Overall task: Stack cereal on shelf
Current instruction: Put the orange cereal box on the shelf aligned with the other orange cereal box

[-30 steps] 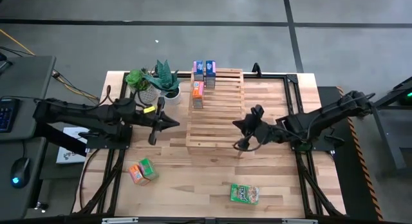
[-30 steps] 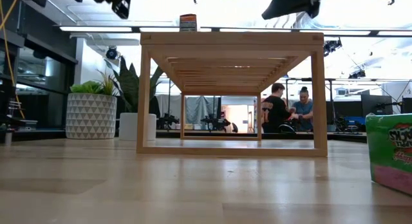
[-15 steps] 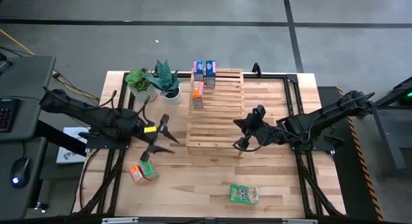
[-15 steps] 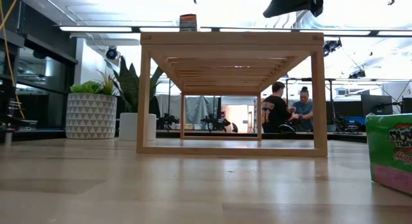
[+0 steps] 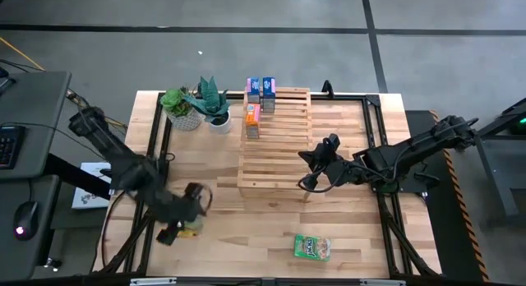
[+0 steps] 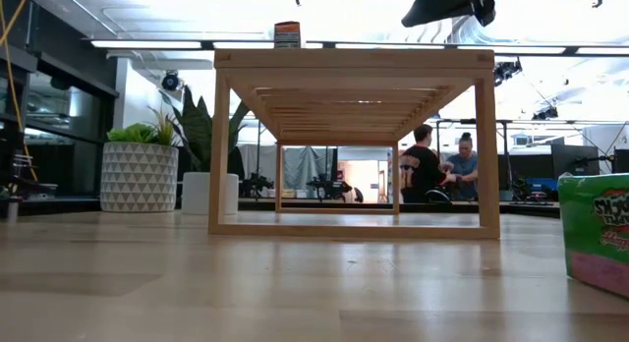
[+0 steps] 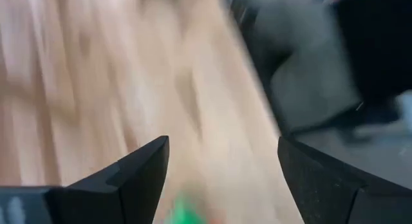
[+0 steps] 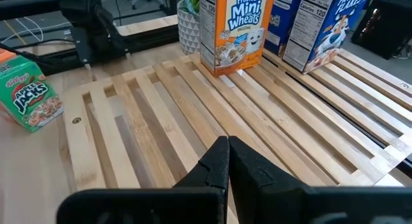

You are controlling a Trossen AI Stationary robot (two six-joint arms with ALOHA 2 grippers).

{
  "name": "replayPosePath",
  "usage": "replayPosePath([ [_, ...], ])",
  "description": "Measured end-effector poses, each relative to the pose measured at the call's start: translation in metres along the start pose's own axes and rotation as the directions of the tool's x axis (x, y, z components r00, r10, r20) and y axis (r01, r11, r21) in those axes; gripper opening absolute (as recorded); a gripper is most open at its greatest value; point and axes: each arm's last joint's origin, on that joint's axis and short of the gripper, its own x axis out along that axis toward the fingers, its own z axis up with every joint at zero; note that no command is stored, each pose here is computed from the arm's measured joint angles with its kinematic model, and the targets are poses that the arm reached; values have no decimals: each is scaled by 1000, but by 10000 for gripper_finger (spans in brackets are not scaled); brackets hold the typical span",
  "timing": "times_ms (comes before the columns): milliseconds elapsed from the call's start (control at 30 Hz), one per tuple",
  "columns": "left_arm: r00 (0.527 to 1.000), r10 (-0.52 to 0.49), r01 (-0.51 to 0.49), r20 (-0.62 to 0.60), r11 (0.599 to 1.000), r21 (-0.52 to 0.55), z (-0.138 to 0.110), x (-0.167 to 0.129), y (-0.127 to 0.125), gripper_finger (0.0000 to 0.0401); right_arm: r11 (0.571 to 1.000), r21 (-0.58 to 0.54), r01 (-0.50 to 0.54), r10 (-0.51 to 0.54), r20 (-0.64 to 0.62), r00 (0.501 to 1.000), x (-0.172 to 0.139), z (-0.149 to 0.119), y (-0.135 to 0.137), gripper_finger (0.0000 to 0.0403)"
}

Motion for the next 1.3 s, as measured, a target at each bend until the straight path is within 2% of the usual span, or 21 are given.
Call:
replayPosePath([
  [167,975,58,-83,-214,991,-108,-25,22,-34,271,1000,3,-1,1,3,1000,0,0,0,0],
  [367,941,106,-138,-323,987,-78,-42,46,-55,247,999,42,-1,1,3,1000,0,0,0,0],
  [733,929,146,-153,-341,988,6,-46,47,-54,223,998,56,34,-33,-32,999,14,-11,10,0],
  [867,922,144,-150,-359,989,10,-47,40,-52,215,999,28,40,-38,-60,997,21,-18,15,0],
  [1000,895,155,-154,-417,987,37,-42,21,-54,207,999,23,42,-40,-67,997,24,-20,17,0],
  [1133,902,229,-205,-367,973,104,-34,4,-56,199,998,54,44,-41,-65,997,24,-20,17,0],
  [1300,900,255,-207,-352,964,169,-39,6,-61,195,998,61,31,-27,-73,997,24,-21,18,0],
])
